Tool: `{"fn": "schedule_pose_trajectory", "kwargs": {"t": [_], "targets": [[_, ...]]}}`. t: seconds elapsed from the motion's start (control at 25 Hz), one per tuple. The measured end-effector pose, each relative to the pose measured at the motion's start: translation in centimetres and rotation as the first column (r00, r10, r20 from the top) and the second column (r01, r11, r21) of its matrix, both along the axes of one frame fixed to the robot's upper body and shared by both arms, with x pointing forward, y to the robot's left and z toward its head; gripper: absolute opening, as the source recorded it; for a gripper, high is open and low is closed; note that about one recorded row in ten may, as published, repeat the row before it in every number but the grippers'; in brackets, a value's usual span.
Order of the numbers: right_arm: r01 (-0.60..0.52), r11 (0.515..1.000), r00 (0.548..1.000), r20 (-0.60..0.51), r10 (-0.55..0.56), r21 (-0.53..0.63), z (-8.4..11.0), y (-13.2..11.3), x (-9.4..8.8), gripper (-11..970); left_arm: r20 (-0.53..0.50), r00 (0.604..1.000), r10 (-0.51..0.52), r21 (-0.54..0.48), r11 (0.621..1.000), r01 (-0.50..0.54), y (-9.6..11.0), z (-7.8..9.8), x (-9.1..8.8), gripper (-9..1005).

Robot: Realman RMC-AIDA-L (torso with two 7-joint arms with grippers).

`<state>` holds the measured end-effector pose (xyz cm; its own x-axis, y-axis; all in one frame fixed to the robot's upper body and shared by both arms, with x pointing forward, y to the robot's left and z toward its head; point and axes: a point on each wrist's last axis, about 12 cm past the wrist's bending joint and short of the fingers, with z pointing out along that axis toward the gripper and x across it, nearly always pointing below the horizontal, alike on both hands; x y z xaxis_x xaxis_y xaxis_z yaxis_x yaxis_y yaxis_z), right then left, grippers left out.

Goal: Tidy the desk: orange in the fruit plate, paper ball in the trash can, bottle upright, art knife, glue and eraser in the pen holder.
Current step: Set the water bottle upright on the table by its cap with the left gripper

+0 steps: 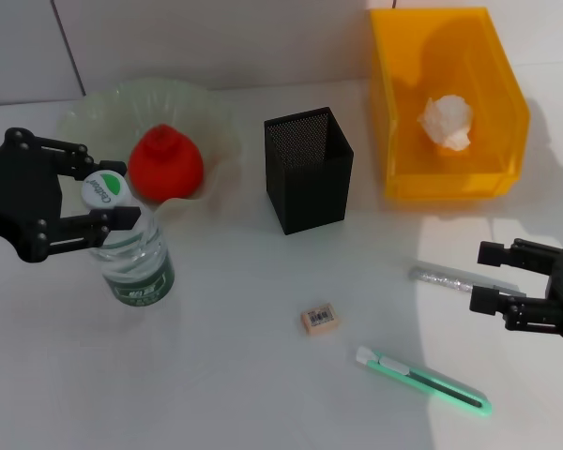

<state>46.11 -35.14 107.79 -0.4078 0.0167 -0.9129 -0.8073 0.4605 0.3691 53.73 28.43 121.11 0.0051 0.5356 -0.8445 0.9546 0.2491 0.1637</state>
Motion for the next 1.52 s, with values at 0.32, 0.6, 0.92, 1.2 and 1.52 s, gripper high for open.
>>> {"fn": "schedule_pose_trajectory", "kwargs": {"t": [0.32,0.6,0.92,1.2,1.52], "targets": [[-0.008,1.0,1.0,0.009,0.008,-0.004,0.1,0.1,0.2,833,-0.028,0.998,0.059,-0.023,0.998,-0.06,0.7,-1.0,1.1,434],[-0.008,1.0,1.0,0.009,0.008,-0.004,0.1,0.0,0.0,834,-0.057,0.995,0.082,-0.026,0.996,-0.084,1.2,-1.5,2.0,434],[-0.009,1.0,1.0,0.009,0.009,-0.006,0.0,-0.1,-0.1,833,-0.079,0.992,0.103,-0.04,0.994,-0.106,1.1,-2.2,2.6,434],[-0.011,1.0,1.0,0.014,0.011,-0.009,0.0,-0.1,-0.2,833,-0.085,0.99,0.112,-0.046,0.992,-0.116,1.1,-2.5,2.7,434],[-0.011,1.0,1.0,0.012,0.011,-0.011,-0.1,-0.2,-0.4,834,-0.098,0.986,0.138,-0.063,0.987,-0.145,0.7,-3.0,3.1,434]]}}
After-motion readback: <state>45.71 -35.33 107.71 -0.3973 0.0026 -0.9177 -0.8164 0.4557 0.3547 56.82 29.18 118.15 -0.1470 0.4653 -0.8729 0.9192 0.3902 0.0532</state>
